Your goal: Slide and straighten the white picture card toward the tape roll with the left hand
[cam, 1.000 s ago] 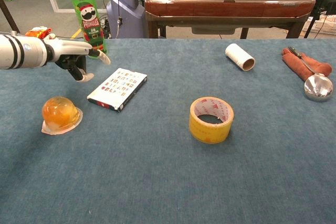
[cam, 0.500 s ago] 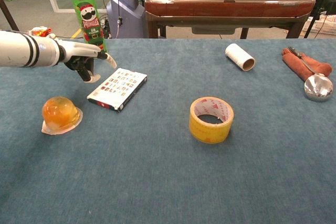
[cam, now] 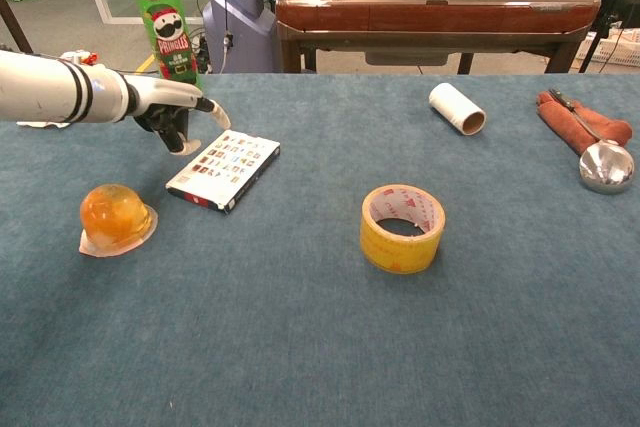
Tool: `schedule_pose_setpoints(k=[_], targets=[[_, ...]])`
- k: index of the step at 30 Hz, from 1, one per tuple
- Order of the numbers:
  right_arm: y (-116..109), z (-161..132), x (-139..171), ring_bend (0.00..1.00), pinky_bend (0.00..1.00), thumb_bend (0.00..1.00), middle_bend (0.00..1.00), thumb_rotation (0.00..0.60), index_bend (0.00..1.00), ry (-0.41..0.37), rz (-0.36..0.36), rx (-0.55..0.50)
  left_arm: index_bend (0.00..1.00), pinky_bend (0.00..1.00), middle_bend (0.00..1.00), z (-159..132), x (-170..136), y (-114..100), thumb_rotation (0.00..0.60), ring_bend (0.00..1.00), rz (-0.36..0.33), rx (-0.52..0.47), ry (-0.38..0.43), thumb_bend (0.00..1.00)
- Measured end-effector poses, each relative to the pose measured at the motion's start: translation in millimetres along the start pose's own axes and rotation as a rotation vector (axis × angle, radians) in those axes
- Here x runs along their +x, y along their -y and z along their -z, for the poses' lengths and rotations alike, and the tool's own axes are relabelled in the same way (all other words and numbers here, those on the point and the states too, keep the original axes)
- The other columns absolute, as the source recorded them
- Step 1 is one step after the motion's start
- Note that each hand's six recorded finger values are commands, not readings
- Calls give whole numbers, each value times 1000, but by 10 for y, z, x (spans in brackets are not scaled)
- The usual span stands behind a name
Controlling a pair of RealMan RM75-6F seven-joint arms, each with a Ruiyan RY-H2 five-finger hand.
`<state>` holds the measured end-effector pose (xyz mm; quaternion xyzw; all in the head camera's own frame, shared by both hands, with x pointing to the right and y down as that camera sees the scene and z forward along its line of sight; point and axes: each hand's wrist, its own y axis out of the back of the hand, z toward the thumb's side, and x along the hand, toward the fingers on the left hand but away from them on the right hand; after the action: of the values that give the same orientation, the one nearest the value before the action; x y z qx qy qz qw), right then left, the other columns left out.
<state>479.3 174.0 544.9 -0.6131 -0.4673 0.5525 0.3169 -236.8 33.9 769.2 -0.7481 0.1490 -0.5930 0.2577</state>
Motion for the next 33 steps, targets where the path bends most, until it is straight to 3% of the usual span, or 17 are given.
schedule_pose_setpoints(k=[13, 33], targets=[[-41, 29, 2, 5, 196, 131, 119, 600, 92, 7, 9, -6, 124, 1000, 1000, -162, 105, -49, 600, 978, -17, 10, 13, 582], [-79, 47, 3, 7, 196, 131, 125, 600, 98, 12, 17, -13, 173, 1000, 1000, -367, 176, -10, 600, 978, 40, 83, 32, 587]])
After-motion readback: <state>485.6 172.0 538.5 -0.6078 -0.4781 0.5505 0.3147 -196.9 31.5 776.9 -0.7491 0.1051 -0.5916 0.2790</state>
